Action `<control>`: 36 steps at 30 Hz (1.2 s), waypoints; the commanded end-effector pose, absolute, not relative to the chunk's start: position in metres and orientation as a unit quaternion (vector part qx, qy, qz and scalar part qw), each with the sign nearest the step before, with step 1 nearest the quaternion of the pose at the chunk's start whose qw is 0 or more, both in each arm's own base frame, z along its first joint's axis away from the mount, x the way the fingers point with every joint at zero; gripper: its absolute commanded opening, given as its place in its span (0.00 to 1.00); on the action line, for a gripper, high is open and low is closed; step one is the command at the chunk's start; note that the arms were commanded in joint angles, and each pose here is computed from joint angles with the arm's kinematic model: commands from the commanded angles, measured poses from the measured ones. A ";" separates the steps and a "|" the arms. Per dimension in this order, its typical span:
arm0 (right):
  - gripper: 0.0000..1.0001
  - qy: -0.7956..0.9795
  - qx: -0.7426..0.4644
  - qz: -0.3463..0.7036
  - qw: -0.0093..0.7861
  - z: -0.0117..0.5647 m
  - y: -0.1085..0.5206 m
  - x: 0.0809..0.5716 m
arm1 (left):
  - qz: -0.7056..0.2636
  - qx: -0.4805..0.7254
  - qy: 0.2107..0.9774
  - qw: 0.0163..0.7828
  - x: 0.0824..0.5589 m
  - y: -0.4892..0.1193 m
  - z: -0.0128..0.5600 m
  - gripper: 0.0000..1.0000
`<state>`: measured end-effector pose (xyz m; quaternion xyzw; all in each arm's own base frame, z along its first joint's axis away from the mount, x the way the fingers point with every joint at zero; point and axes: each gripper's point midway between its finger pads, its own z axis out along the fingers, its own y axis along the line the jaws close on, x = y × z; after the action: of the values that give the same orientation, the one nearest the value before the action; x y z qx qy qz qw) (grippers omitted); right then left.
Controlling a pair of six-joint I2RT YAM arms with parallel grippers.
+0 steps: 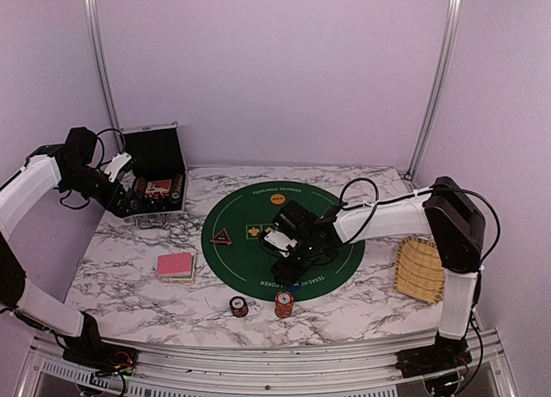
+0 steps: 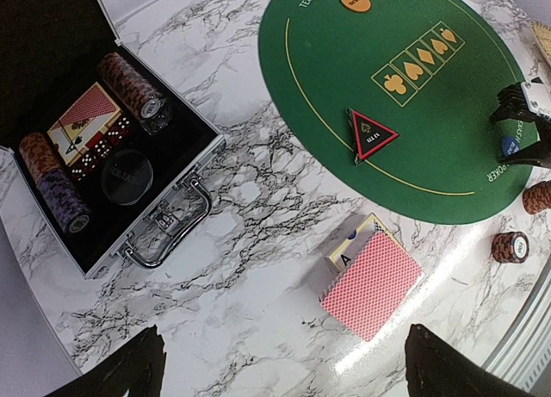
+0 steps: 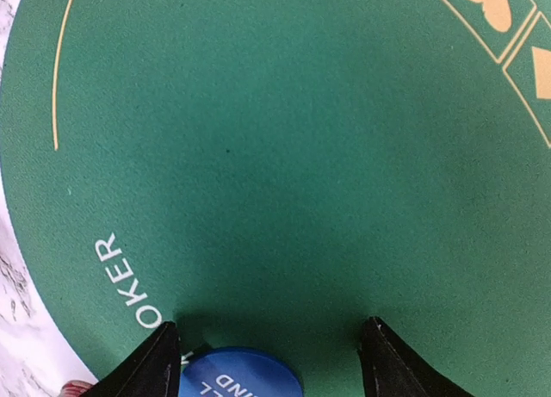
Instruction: Distribute texas hold em gaming equipment
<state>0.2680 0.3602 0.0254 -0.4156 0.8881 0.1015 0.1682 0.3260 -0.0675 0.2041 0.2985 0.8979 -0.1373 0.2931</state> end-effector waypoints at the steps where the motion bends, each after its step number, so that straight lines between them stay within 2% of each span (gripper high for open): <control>1: 0.70 0.893 -0.411 0.073 0.170 0.031 0.344 0.265 | -0.139 0.308 0.890 0.307 0.323 -0.071 0.220 0.99; 13: 0.68 0.901 -0.398 0.029 0.171 0.029 0.312 0.259 | -0.135 0.309 0.889 0.310 0.325 -0.070 0.223 0.99; 24: 0.51 0.913 -0.360 0.028 0.188 0.042 0.289 0.270 | -0.130 0.312 0.888 0.312 0.325 -0.069 0.224 0.99; 26: 0.51 0.912 -0.362 0.034 0.188 0.043 0.290 0.269 | -0.131 0.312 0.888 0.312 0.325 -0.069 0.224 0.99; 32: 0.64 0.903 -0.378 0.068 0.191 0.049 0.316 0.267 | -0.130 0.312 0.887 0.315 0.325 -0.070 0.226 0.99; 36: 0.64 0.902 -0.381 0.068 0.191 0.041 0.327 0.274 | -0.129 0.312 0.887 0.315 0.324 -0.069 0.227 0.99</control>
<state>0.2636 0.3040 0.0357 -0.3800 0.9070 0.0495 0.1745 0.3284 -0.0676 0.2101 0.3018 0.8949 -0.1340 0.3001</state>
